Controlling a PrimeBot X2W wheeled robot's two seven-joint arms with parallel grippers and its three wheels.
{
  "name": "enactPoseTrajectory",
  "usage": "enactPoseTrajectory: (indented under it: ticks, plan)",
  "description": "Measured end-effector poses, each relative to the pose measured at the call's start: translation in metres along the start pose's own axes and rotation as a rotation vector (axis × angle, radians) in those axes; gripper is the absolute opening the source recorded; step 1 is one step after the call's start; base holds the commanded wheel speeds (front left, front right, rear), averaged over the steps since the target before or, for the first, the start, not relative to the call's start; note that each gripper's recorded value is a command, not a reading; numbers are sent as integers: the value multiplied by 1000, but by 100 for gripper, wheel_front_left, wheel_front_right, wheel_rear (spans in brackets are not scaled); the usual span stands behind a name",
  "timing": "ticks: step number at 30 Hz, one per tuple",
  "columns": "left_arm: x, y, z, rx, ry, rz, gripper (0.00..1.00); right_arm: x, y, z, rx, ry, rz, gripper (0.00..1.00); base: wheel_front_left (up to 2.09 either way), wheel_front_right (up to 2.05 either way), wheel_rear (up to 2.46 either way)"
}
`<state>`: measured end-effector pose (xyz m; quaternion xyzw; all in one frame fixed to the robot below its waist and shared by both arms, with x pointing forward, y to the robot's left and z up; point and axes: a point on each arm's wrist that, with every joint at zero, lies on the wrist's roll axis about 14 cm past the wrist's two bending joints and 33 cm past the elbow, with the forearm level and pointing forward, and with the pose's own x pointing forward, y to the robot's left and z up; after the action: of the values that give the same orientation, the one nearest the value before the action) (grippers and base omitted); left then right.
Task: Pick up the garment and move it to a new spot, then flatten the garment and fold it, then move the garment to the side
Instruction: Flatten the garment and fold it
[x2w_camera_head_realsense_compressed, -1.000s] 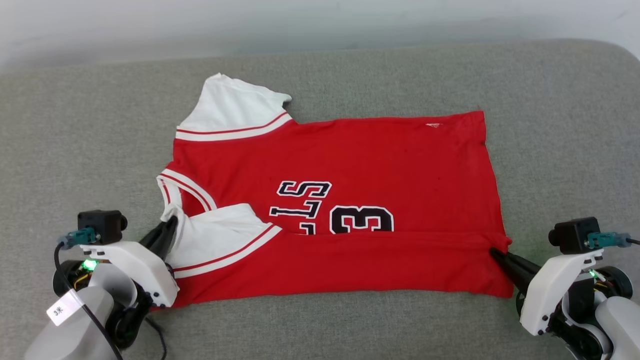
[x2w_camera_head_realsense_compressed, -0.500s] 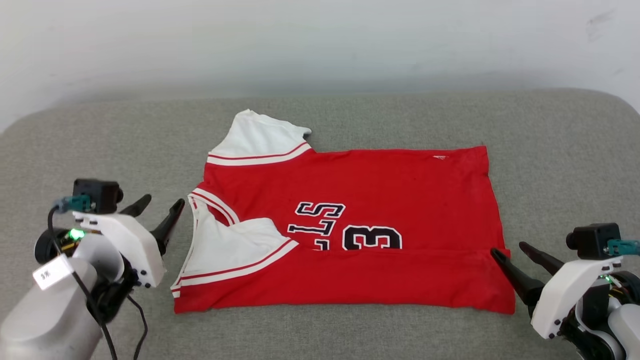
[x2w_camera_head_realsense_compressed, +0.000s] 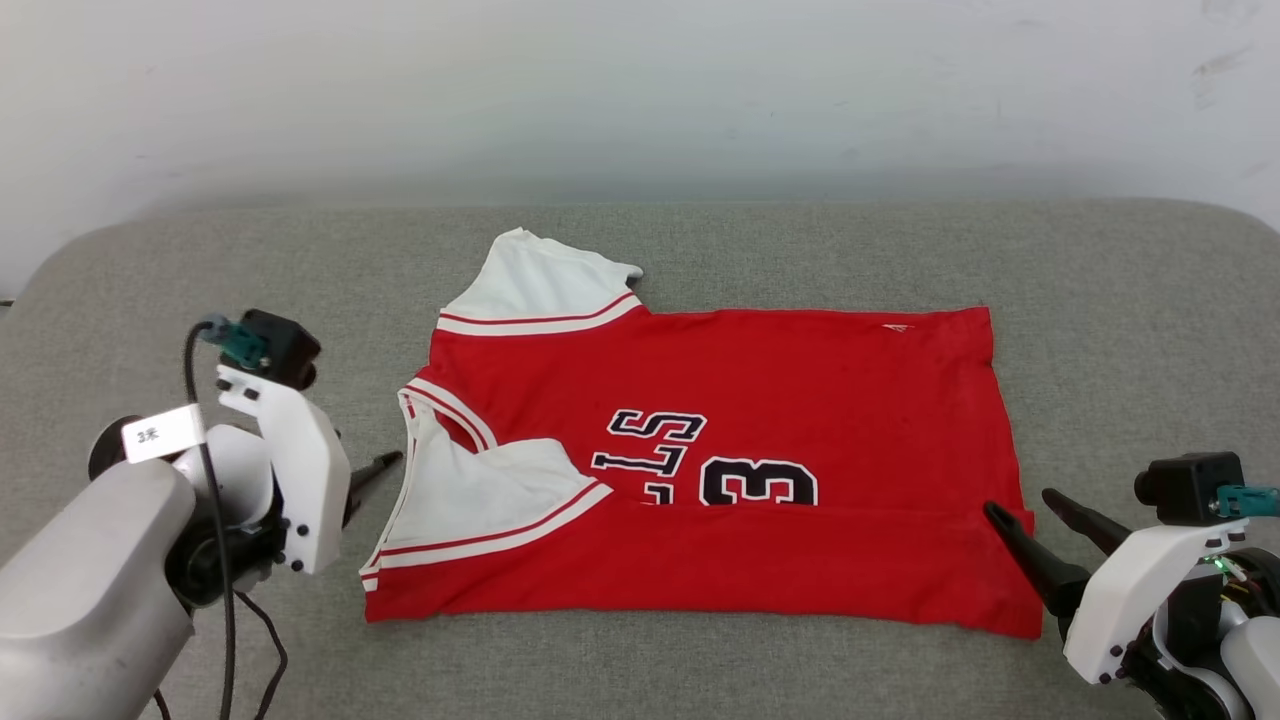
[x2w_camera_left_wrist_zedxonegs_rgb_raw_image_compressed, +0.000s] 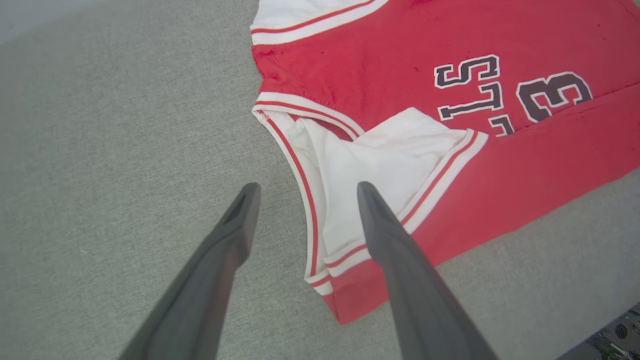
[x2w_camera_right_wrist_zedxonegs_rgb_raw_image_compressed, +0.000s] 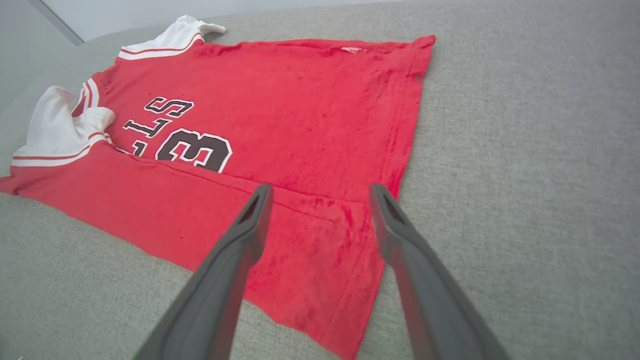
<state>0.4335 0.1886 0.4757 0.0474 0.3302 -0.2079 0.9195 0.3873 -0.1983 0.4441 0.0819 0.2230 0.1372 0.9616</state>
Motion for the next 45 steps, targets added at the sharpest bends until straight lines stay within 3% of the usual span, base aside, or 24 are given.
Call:
enactPoseTrajectory:
  ticks: [12, 30, 31, 39, 45]
  plan:
    - [13, -14, -53, 61, 320, -46, 100, 1, -2, -1, 3, 13, -9, 100, 0, 0, 0]
    - [39, -11, -115, 16, 507, -52, 100, 6, -12, -7, 15, 38, -41, 100, 0, 0, 0]
    - [39, -15, -117, 23, 514, -61, 0, 7, -17, 3, 5, 19, -49, 100, 0, 0, 0]
    - [33, -23, -107, 28, 454, -76, 0, 0, -30, 52, -105, -44, -69, 100, 0, 0, 0]
    - [25, -20, -85, 70, 358, -70, 0, -8, -30, 66, -220, 50, -65, 100, 0, 0, 0]
